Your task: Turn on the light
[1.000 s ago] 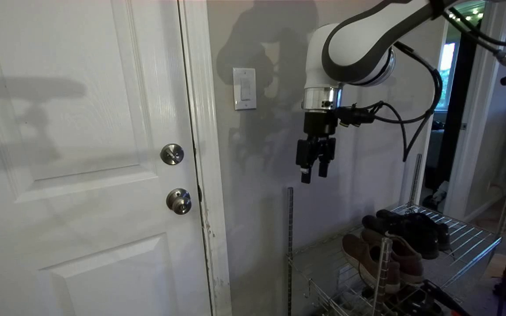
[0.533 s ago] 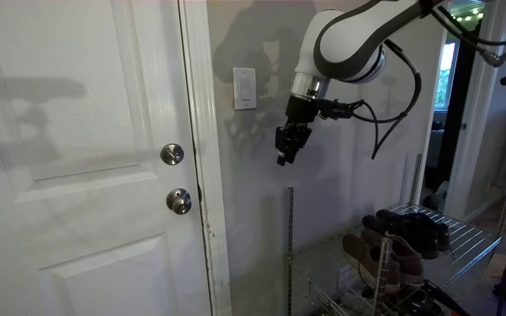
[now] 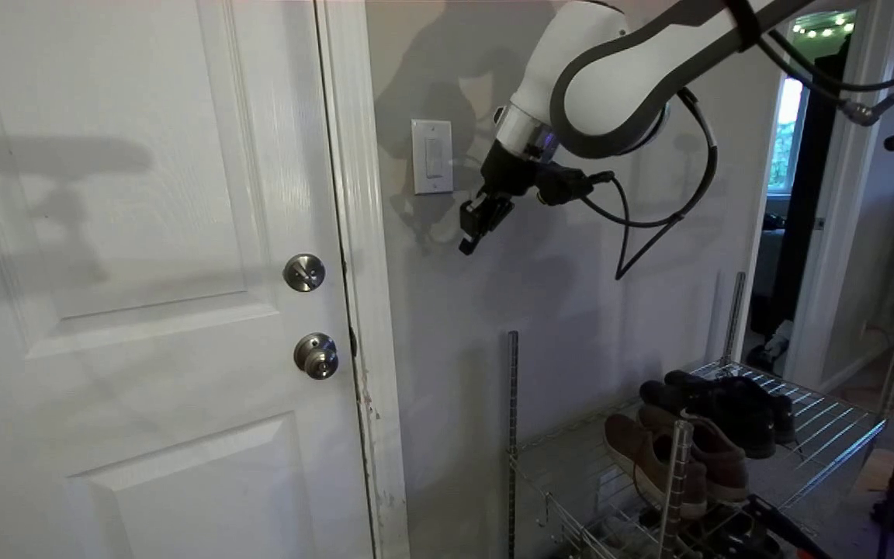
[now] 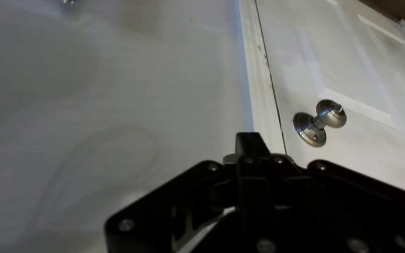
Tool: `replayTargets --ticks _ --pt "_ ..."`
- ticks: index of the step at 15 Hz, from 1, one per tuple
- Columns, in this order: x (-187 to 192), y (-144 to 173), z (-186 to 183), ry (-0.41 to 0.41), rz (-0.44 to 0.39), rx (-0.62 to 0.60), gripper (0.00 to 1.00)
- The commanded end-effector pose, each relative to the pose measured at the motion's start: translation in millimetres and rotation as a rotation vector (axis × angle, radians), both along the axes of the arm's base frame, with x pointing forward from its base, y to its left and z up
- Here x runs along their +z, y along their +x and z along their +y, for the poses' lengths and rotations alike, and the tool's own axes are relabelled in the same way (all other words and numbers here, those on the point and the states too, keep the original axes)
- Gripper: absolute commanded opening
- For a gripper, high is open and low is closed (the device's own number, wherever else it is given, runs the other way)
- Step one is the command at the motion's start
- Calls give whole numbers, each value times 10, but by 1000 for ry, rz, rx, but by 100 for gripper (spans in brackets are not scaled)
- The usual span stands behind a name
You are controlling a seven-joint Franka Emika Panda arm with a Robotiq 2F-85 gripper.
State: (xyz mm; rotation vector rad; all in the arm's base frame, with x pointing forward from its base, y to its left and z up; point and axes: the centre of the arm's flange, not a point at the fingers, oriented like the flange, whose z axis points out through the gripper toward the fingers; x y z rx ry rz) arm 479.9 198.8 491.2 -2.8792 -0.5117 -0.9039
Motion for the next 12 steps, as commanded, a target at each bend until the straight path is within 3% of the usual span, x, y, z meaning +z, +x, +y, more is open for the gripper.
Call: replayTargets --ticks 1,12 --pt "94 120 7 -10 -144 4 3" --pt "584 182 22 14 -417 39 2"
